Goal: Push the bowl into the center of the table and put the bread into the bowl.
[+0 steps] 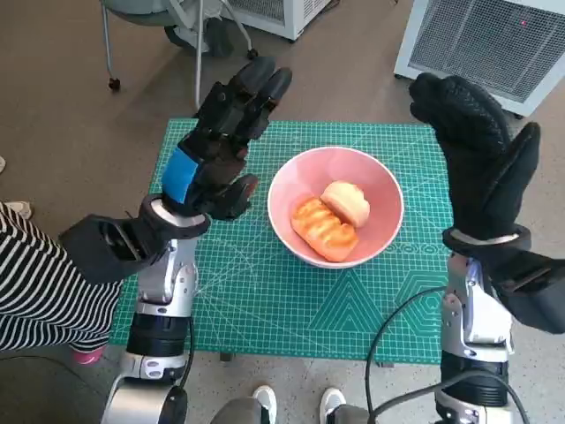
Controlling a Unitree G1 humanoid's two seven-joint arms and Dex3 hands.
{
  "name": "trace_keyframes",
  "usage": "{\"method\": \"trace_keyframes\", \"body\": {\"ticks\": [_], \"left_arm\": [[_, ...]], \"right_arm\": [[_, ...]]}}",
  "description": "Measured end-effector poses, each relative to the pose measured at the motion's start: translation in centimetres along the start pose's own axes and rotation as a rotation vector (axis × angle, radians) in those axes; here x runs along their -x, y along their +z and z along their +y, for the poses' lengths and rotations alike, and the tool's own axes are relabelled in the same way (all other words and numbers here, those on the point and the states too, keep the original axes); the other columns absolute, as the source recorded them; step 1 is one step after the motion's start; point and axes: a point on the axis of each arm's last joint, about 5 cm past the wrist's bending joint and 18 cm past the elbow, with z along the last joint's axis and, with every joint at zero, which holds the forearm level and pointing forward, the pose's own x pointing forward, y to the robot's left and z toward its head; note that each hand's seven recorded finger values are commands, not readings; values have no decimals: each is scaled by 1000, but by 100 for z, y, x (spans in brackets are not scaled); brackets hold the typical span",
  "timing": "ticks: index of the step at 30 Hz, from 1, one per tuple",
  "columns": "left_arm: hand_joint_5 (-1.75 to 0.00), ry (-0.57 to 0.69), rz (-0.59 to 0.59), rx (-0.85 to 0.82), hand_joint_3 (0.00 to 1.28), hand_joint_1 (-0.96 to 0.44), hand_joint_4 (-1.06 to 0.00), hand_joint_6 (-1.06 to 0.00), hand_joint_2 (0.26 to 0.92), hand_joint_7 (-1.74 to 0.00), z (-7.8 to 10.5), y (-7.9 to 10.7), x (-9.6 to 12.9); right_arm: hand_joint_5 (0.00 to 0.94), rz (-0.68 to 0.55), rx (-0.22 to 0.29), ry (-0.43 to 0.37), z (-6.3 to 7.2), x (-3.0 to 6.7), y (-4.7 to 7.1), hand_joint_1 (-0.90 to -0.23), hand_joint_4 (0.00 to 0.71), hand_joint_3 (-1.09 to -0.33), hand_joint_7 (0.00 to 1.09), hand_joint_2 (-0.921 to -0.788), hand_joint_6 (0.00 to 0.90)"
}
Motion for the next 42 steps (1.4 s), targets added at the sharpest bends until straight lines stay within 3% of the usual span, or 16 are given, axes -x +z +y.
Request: {"method": "trace_keyframes", "body": {"ticks": [11,42], "left_arm": [[-147,17,-2,11,507,-625,-2,1,921,-341,-29,-28,7],[-122,63,-4,-25,477,-646,-30,1,921,-393,-63,-80,119]], "right_arm": [[3,8,-38,10,-6,6,-22,-695,210,-695,354,-921,148],[0,-12,-30,18,-7,7,-26,-695,191,-702,339,-921,131]]}}
